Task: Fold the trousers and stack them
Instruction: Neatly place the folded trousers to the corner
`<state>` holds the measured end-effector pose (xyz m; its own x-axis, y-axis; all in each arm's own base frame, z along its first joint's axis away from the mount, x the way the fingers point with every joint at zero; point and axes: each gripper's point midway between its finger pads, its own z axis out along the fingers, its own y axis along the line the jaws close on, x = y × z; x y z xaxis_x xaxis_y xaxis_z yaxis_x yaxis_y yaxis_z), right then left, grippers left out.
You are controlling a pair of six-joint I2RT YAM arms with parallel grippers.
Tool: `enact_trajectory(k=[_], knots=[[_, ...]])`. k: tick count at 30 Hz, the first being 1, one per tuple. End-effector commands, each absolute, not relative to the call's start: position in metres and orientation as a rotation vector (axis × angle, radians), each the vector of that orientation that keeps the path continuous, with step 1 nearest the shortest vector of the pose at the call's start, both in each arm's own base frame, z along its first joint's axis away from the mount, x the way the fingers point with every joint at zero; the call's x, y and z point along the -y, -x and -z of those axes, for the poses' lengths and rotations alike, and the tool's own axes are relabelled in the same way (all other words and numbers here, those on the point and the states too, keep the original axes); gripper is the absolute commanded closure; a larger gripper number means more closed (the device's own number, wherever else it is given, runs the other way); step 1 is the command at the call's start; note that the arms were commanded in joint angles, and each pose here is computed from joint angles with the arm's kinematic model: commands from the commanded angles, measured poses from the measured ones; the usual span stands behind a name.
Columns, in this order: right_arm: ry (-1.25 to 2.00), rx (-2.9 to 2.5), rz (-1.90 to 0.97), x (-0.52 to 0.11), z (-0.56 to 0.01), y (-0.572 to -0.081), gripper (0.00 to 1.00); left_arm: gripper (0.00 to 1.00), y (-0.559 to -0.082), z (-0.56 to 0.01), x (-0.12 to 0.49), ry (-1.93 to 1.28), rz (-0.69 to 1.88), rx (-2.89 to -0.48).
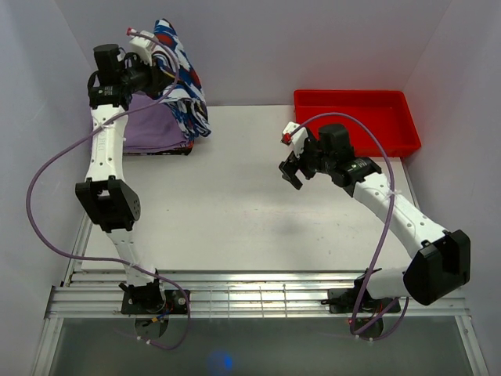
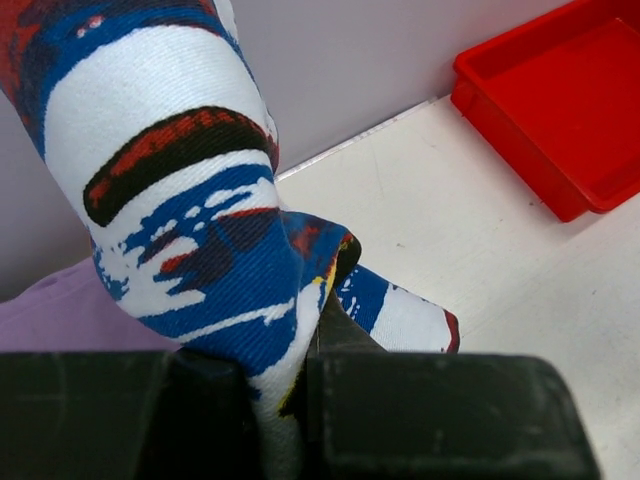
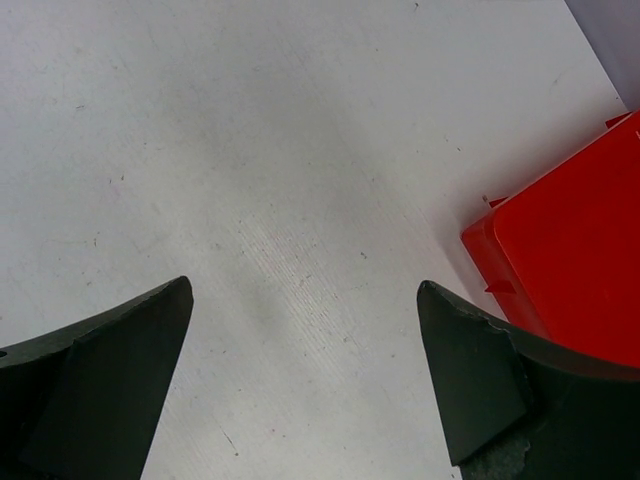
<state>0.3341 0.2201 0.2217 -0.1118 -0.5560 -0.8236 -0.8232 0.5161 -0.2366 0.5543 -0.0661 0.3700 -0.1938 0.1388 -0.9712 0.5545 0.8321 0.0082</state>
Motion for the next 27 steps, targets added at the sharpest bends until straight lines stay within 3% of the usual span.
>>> enact_trajectory(k=[1, 8, 15, 23, 25, 26, 27], knots=[[1.138, -1.744, -0.371, -0.228, -0.241, -0.340, 0.02, 1.00, -0.530, -0.452, 0.036, -0.607, 0.312, -1.492], [1.148, -1.755, -0.377, -0.229, -0.239, -0.341, 0.02, 1.00, -0.561, -0.405, -0.054, -0.508, 0.237, -1.586], [1.162, -1.770, -0.383, -0.232, -0.234, -0.343, 0.02, 1.00, -0.602, -0.319, -0.132, -0.362, 0.081, -1.749], [1.181, -1.790, -0.390, -0.234, -0.226, -0.343, 0.02, 1.00, -0.629, -0.233, -0.185, -0.214, -0.023, -1.902], [1.182, -1.793, -0.390, -0.234, -0.226, -0.345, 0.02, 0.91, -0.629, -0.212, -0.198, -0.158, -0.077, -1.948], [1.183, -1.789, -0.391, -0.235, -0.227, -0.345, 0.02, 0.75, -0.630, -0.201, -0.202, -0.140, -0.088, -1.970], [1.184, -1.794, -0.392, -0.235, -0.226, -0.345, 0.02, 0.65, -0.629, -0.197, -0.206, -0.128, -0.102, -1.983]])
